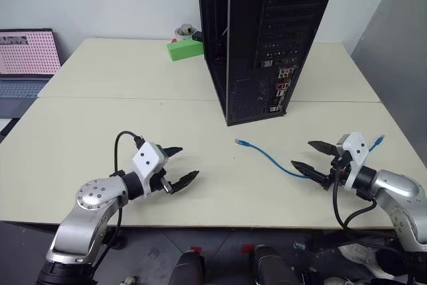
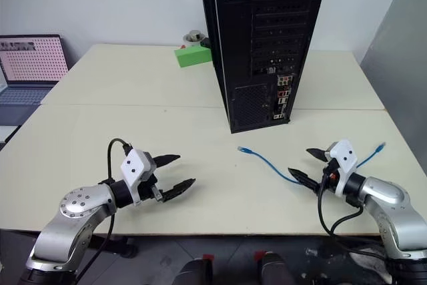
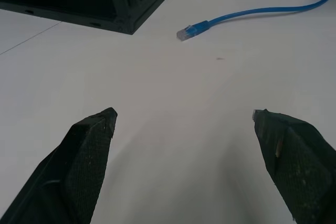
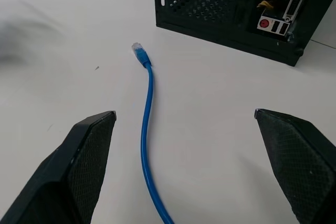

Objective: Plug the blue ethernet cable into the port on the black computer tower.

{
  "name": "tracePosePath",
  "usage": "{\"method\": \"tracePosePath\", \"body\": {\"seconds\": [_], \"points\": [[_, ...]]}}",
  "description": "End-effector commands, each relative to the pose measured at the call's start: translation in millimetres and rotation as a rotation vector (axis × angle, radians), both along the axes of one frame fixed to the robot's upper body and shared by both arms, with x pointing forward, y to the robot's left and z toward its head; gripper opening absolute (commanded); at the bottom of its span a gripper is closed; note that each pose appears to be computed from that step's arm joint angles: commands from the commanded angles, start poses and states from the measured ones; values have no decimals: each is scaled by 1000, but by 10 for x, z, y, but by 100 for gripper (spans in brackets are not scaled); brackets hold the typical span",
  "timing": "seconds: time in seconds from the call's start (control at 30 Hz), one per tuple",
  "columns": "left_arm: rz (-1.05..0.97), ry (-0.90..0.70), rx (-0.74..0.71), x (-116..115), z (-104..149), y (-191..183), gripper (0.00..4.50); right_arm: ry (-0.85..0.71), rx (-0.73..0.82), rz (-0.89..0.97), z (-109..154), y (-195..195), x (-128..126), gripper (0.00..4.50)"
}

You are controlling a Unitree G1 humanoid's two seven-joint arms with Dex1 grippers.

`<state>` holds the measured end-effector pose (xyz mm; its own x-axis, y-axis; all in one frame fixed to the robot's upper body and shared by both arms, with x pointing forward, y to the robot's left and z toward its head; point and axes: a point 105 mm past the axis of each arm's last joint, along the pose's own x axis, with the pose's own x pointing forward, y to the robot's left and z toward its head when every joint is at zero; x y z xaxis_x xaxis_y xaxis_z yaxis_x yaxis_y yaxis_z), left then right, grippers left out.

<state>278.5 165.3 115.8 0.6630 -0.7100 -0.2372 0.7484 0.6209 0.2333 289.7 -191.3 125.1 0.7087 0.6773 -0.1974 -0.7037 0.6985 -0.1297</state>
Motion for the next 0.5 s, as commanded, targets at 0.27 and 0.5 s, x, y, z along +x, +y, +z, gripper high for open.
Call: {"method": "tracePosePath", "body": {"seconds": [0.27, 0.5], "points": [[-83, -39, 27, -79, 96, -104, 444, -41, -37, 33, 76, 62, 0, 450], [-108, -45, 45, -69, 79, -185, 444, -49, -43, 59, 24, 279, 149, 450]]}}
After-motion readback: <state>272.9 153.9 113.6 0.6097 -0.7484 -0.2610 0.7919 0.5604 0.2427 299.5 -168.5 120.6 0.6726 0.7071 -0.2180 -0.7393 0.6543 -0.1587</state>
